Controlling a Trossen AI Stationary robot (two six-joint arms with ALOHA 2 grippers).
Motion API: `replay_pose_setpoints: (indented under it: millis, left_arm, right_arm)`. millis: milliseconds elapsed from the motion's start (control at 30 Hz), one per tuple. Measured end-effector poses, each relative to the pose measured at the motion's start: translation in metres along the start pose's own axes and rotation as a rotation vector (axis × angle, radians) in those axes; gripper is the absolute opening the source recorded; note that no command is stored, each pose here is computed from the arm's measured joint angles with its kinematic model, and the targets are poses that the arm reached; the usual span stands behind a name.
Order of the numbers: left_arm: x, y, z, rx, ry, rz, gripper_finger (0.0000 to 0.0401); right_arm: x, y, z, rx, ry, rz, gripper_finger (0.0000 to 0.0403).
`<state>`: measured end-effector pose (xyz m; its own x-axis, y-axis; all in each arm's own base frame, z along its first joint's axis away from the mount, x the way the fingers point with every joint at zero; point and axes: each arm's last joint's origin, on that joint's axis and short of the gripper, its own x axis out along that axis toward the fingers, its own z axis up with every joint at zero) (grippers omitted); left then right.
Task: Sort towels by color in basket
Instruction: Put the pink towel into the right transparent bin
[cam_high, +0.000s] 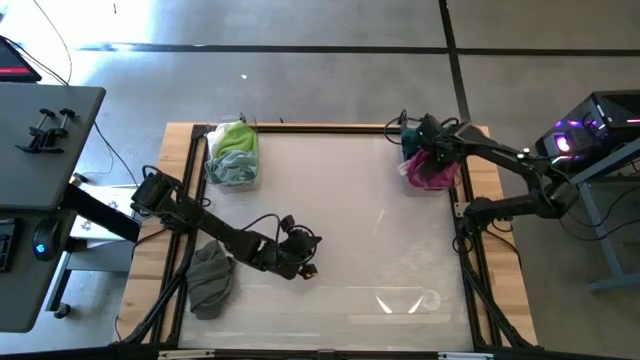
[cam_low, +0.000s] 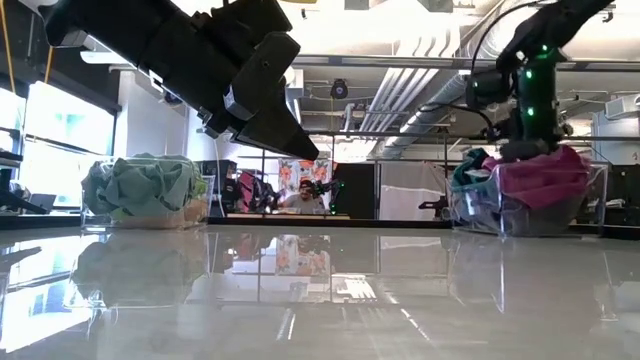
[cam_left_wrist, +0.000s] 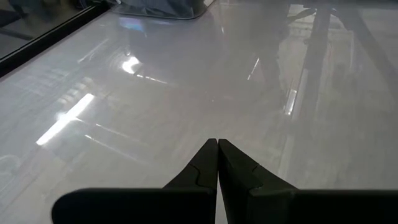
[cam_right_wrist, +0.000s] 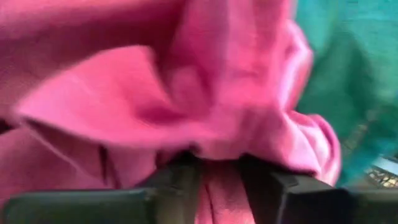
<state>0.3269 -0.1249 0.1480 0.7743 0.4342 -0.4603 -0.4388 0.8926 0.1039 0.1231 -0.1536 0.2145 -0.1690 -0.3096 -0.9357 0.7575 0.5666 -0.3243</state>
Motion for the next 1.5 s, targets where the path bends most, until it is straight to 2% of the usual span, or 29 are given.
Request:
replay_pose_setpoints:
  millis: [100, 200, 500, 600, 767, 867, 1033, 1167, 1367, 1500]
  left_arm:
    - [0.0, 0.0, 0.0, 0.0, 0.0, 0.0, 0.0]
    - [0.0, 0.0, 0.0, 0.0, 0.0, 0.0, 0.0]
    - [0.0, 0.0, 0.0, -0.001, 0.0, 0.0, 0.0]
    - [0.0, 0.0, 0.0, -0.003, 0.0, 0.001, 0.0]
    - [0.0, 0.0, 0.0, -0.005, -0.001, 0.0, 0.0]
    - [0.0, 0.0, 0.0, -0.007, -0.003, -0.001, 0.0]
    - [0.0, 0.0, 0.001, -0.009, -0.004, -0.001, 0.0]
    - [0.0, 0.0, 0.001, -0.009, -0.005, -0.001, 0.0]
    - [0.001, 0.001, 0.001, -0.011, -0.004, 0.002, 0.0]
    - [0.001, 0.001, 0.001, -0.01, -0.004, 0.002, 0.0]
  right_arm:
    - [-0.017, -0.003, 0.005, 0.014, -0.009, 0.0, 0.0127]
    - [-0.033, -0.005, 0.011, 0.023, -0.037, 0.003, 0.0134]
    - [-0.08, -0.005, -0.003, 0.063, -0.147, -0.079, 0.0116]
    - [-0.089, -0.004, -0.012, 0.07, -0.181, -0.055, 0.0107]
    - [-0.094, 0.006, -0.022, 0.029, -0.159, 0.103, 0.0088]
    - [-0.082, 0.014, -0.028, -0.008, -0.096, 0.157, 0.0076]
    - [-0.05, 0.024, -0.037, -0.035, -0.025, 0.122, 0.0057]
    - [-0.041, 0.027, -0.036, -0.04, -0.05, 0.128, 0.0045]
    - [-0.07, 0.019, -0.028, -0.053, -0.131, 0.167, 0.0033]
    - [-0.1, 0.009, -0.027, -0.006, -0.263, 0.184, 0.0028]
